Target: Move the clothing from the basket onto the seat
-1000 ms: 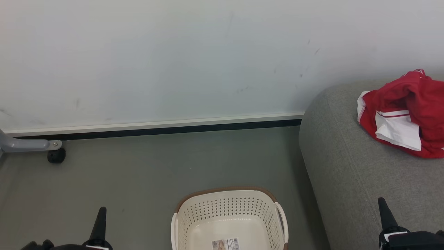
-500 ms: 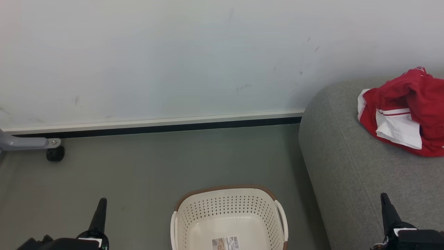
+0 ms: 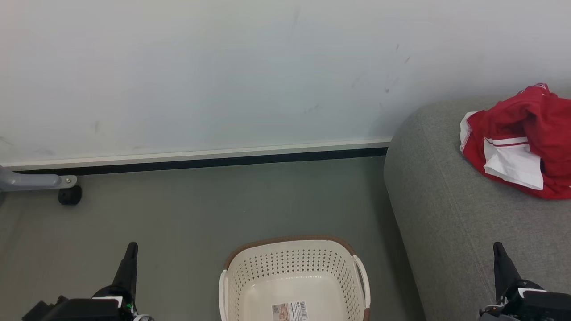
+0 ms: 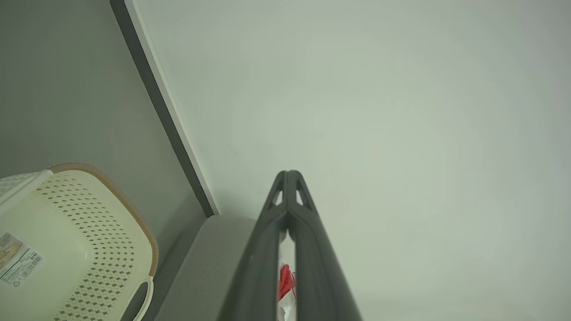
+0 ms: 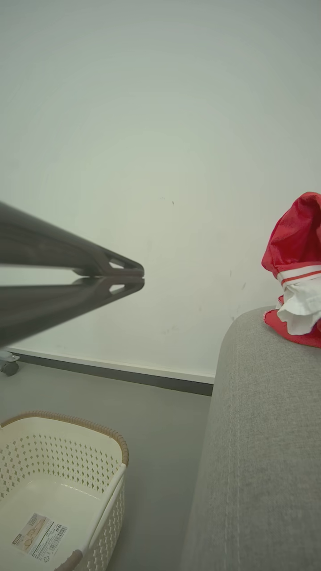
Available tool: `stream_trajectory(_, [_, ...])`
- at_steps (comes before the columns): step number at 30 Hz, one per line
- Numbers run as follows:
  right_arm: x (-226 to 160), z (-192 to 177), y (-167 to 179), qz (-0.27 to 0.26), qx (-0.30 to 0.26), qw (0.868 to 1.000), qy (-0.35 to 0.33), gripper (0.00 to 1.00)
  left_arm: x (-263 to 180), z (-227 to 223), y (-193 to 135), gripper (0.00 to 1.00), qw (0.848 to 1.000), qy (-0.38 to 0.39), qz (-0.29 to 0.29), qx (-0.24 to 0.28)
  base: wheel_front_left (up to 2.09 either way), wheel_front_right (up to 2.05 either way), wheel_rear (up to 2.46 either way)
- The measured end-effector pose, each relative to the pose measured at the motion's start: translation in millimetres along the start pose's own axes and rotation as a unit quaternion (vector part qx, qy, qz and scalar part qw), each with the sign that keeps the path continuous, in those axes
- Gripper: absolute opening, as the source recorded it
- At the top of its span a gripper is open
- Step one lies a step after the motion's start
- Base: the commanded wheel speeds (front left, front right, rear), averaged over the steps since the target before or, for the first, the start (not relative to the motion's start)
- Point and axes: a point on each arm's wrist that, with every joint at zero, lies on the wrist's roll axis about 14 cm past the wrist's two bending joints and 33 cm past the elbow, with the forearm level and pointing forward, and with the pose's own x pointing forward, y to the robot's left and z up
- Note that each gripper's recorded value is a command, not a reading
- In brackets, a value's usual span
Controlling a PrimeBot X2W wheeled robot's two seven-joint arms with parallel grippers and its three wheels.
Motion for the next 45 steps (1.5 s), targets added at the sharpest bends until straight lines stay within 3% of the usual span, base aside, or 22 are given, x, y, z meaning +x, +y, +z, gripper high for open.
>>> stream_trajectory(45, [1.8, -0.5, 3.5, 0.006, 0.001, 1.000, 0.000, 0.00, 0.5, 0.2, -0.8, 0.00, 1.000, -0.001, -0.001, -0.006, 0.00, 0.00, 0.00])
